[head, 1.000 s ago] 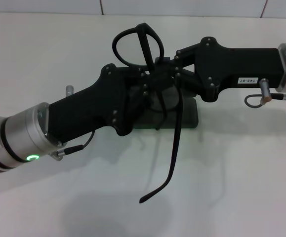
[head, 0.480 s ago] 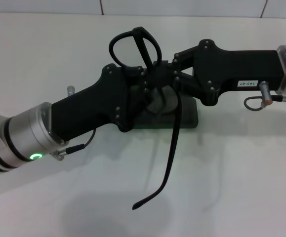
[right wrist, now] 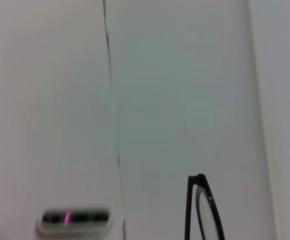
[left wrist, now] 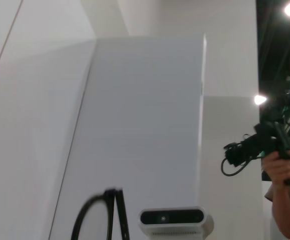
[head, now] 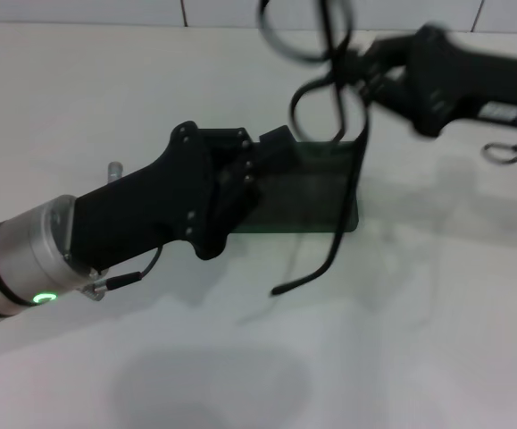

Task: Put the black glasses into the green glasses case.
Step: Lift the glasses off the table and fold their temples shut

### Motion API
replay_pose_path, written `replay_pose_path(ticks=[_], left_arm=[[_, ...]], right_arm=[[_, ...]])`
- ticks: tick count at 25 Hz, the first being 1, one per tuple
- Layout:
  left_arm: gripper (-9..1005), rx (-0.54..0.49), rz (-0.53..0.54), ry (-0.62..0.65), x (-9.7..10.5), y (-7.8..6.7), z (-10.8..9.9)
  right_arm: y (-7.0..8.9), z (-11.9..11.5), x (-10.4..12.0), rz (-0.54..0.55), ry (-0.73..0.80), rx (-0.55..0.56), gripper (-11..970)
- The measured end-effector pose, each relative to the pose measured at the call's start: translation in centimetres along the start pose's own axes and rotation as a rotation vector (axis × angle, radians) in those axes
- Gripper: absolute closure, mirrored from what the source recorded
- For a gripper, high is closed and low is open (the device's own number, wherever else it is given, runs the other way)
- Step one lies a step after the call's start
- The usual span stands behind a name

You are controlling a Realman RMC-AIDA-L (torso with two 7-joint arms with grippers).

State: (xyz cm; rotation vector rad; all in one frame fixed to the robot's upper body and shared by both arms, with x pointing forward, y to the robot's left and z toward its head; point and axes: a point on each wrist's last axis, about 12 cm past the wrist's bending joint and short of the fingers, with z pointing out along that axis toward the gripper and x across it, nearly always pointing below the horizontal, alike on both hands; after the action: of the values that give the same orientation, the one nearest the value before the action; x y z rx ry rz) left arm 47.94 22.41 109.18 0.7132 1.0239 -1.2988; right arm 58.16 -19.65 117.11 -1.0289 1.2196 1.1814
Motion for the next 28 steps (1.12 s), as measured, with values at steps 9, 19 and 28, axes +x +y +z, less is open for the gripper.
replay_pose_path(ticks=[9, 19, 28], left_arm=[[959, 0.103, 0.002, 0.097, 0.7, -0.1, 1.0], [960, 0.163, 0.044, 0.004, 0.3, -0.2, 2.5], [960, 0.011, 0.027, -0.093, -0.1, -0.1, 1.0]], right_arm=[[0.8, -2.8, -3.9, -0.085, -0.396, 0.002, 905], [0.2, 4.2, 0.8, -0.123, -0.144, -0.035, 905], [1.2, 5.5, 3.3, -0.142, -0.018, -0.051, 906]])
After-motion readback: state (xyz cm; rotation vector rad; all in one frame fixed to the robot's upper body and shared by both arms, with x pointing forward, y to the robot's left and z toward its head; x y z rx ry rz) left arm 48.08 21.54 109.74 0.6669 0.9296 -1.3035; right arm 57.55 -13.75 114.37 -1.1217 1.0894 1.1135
